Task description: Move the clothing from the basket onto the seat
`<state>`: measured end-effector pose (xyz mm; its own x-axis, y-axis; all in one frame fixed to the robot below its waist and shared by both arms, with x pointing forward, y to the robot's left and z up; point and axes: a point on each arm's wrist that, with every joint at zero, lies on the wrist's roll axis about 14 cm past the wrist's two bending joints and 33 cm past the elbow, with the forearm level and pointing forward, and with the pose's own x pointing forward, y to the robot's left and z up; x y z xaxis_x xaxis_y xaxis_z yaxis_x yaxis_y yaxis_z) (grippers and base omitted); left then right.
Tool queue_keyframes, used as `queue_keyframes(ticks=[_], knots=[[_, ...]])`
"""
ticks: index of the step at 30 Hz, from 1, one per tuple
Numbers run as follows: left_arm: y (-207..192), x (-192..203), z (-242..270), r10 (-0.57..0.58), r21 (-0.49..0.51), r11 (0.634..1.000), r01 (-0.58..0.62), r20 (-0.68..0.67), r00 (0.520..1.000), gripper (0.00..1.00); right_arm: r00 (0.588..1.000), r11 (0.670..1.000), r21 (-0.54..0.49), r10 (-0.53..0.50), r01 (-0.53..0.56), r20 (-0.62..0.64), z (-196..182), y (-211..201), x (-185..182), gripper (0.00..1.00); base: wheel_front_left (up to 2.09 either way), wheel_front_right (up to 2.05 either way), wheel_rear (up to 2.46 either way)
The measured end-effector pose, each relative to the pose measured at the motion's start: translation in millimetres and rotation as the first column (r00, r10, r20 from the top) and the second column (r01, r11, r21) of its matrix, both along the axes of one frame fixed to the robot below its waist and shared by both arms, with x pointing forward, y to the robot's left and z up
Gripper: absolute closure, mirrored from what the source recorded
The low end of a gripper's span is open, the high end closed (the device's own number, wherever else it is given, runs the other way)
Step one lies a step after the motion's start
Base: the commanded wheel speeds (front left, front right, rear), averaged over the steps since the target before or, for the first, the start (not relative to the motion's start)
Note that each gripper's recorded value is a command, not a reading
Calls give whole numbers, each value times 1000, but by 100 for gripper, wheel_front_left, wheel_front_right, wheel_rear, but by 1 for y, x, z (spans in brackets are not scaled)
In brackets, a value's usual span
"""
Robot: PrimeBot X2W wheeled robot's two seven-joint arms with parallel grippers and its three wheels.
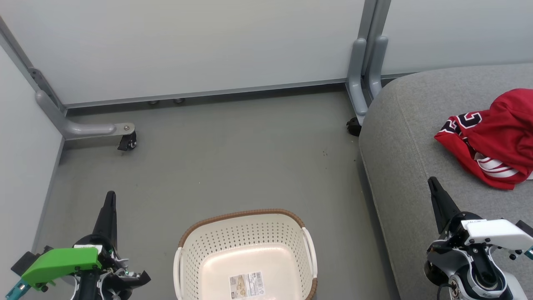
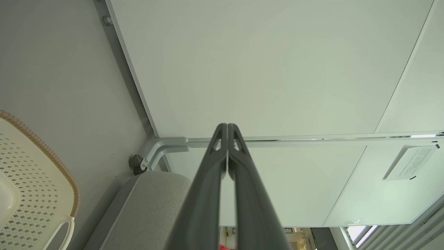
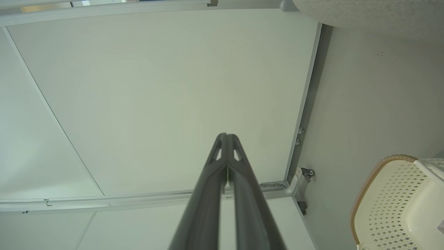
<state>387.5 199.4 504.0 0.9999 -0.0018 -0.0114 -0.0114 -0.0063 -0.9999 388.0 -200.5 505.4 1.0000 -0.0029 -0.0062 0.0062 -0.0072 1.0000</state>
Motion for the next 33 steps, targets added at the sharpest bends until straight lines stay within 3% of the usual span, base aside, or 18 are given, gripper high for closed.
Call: queue_keyframes(ticks=[33], knots=[[0, 0, 0, 1, 0, 1000, -1, 0, 1000, 100, 1000, 1000, 1, 1, -1, 0, 0, 0, 0, 100, 0, 0, 0]])
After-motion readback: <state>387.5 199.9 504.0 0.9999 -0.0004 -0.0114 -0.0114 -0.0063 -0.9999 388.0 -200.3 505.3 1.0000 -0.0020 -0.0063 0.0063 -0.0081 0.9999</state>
